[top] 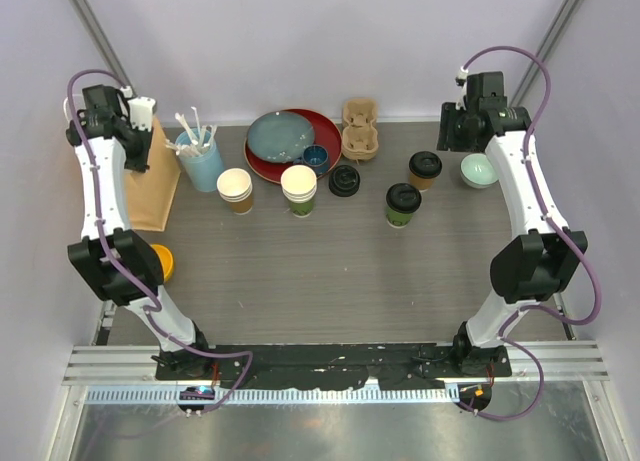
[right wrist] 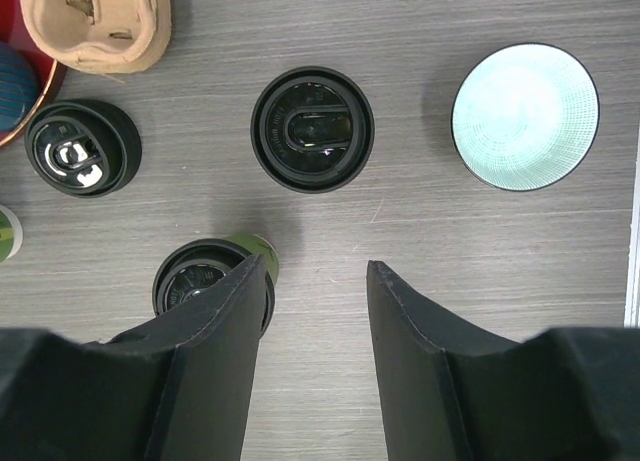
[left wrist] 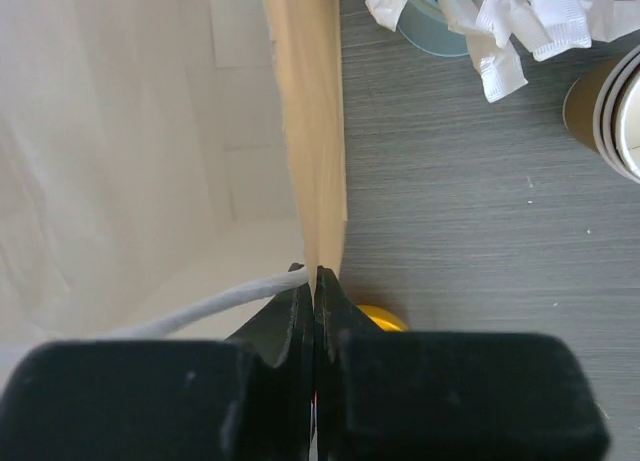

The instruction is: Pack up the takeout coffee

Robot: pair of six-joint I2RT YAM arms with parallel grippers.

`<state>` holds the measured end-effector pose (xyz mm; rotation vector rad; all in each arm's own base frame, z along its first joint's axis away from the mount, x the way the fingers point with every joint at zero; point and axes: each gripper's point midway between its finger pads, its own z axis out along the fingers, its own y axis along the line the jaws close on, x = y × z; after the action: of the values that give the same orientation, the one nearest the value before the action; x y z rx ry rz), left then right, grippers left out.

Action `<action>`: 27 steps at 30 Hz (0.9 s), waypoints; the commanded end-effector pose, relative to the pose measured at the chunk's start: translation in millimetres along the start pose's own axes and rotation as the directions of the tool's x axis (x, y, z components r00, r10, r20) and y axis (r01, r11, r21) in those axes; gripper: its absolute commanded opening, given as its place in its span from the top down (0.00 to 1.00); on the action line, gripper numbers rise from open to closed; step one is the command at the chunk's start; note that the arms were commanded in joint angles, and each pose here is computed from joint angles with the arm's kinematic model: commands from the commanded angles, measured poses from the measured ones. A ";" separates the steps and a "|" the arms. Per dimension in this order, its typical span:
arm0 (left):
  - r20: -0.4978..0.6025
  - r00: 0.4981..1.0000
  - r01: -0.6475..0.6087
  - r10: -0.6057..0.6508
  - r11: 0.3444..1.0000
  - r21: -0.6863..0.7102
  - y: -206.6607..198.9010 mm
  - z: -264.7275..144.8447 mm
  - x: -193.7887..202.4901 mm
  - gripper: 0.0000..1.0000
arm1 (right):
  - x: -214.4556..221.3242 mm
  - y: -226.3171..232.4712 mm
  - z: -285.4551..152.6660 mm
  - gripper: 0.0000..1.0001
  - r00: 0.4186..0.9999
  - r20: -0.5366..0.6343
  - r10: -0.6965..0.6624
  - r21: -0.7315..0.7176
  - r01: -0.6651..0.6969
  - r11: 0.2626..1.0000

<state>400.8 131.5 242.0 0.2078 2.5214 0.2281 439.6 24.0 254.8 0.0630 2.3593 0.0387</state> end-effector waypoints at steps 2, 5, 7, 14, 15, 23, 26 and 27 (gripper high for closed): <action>0.177 0.984 0.007 0.007 0.997 -0.076 10.0 -66.0 -31.4 1.00 | -11.5 -0.6 -22.9 0.49 0.997 0.075 -0.030 0.003 0.030 1.000; 0.277 0.960 -0.018 0.044 0.995 -0.096 6.0 -98.3 -48.2 1.00 | -10.2 -0.5 -26.4 0.49 0.996 0.081 -0.031 -0.003 0.031 1.000; 0.334 0.939 -0.052 0.082 0.994 -0.096 -5.7 -113.5 -58.7 1.00 | -11.1 1.2 -29.0 0.49 0.996 0.091 -0.027 -0.013 0.028 1.000; 0.630 0.767 -0.006 0.125 0.982 -0.187 -24.0 -201.2 -110.3 1.00 | -12.0 4.0 -43.2 0.49 0.992 0.124 -0.013 -0.032 0.018 0.999; 0.668 0.732 -0.014 0.137 0.982 -0.186 -34.0 -217.6 -117.2 1.00 | -11.6 4.0 -44.3 0.50 0.992 0.127 -0.013 -0.032 0.017 0.999; 0.825 0.551 -0.171 0.125 0.985 -0.035 -125.8 -303.5 -143.4 1.00 | -13.2 12.7 -67.7 0.49 0.982 0.188 0.004 -0.087 0.012 0.996; 0.836 0.541 -0.318 0.090 0.942 0.105 -177.7 -322.4 -132.8 1.00 | -12.7 13.7 -73.2 0.49 0.979 0.202 0.006 -0.098 0.014 0.995; 0.841 0.534 -0.395 0.089 0.906 0.154 -202.9 -329.1 -125.9 1.00 | -11.7 13.4 -73.9 0.49 0.979 0.203 0.006 -0.096 0.014 0.995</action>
<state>330.3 -77.4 523.1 0.5215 1.5899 0.0376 400.1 30.7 287.6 0.0206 2.2533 0.1027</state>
